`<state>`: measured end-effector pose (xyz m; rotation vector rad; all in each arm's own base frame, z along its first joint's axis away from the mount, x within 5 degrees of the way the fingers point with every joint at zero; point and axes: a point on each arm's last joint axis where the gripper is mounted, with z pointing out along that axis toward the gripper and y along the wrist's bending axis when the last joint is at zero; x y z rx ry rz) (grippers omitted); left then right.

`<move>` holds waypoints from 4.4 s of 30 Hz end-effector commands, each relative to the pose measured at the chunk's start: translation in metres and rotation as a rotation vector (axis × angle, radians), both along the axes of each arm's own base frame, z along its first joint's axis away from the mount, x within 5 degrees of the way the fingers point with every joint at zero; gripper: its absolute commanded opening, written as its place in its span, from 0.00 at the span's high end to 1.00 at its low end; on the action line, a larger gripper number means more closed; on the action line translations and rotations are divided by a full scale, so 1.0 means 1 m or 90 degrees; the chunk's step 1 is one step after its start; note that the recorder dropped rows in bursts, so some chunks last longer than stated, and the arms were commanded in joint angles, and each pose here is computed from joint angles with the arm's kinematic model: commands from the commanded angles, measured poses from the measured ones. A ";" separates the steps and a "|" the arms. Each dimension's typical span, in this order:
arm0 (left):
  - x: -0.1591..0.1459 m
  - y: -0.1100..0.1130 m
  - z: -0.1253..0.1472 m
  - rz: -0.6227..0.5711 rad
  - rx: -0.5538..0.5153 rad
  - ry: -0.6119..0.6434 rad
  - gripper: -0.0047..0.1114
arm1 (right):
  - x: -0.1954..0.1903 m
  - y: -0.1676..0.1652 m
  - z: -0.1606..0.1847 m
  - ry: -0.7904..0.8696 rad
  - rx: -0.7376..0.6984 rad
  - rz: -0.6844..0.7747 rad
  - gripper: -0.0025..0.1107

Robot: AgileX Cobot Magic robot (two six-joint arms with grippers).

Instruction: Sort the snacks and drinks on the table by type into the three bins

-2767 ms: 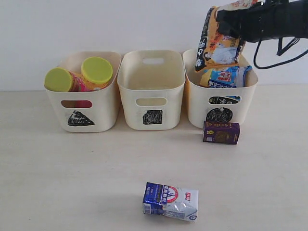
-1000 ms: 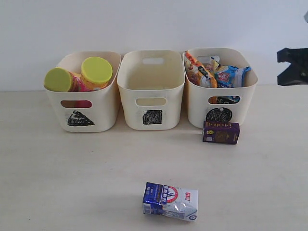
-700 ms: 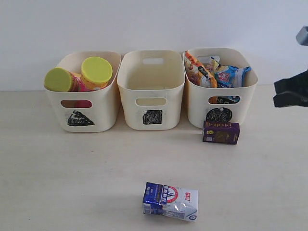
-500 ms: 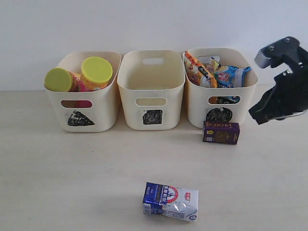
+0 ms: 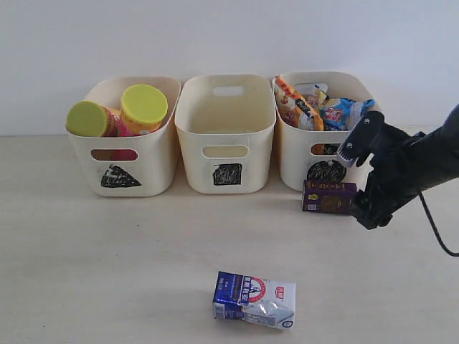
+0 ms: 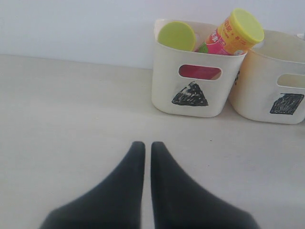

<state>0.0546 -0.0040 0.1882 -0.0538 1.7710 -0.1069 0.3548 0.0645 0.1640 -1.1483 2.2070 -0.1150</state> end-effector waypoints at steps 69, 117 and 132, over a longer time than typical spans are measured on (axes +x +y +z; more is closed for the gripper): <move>0.000 0.000 -0.001 -0.002 0.005 0.000 0.93 | -0.046 0.053 0.111 0.035 0.215 0.129 0.98; 0.000 0.000 -0.001 -0.002 0.005 0.000 0.93 | 0.103 0.110 0.119 -0.054 0.458 -0.037 0.98; 0.000 0.000 -0.001 -0.002 0.005 0.000 0.93 | 0.069 0.016 0.151 0.154 0.375 -0.253 0.98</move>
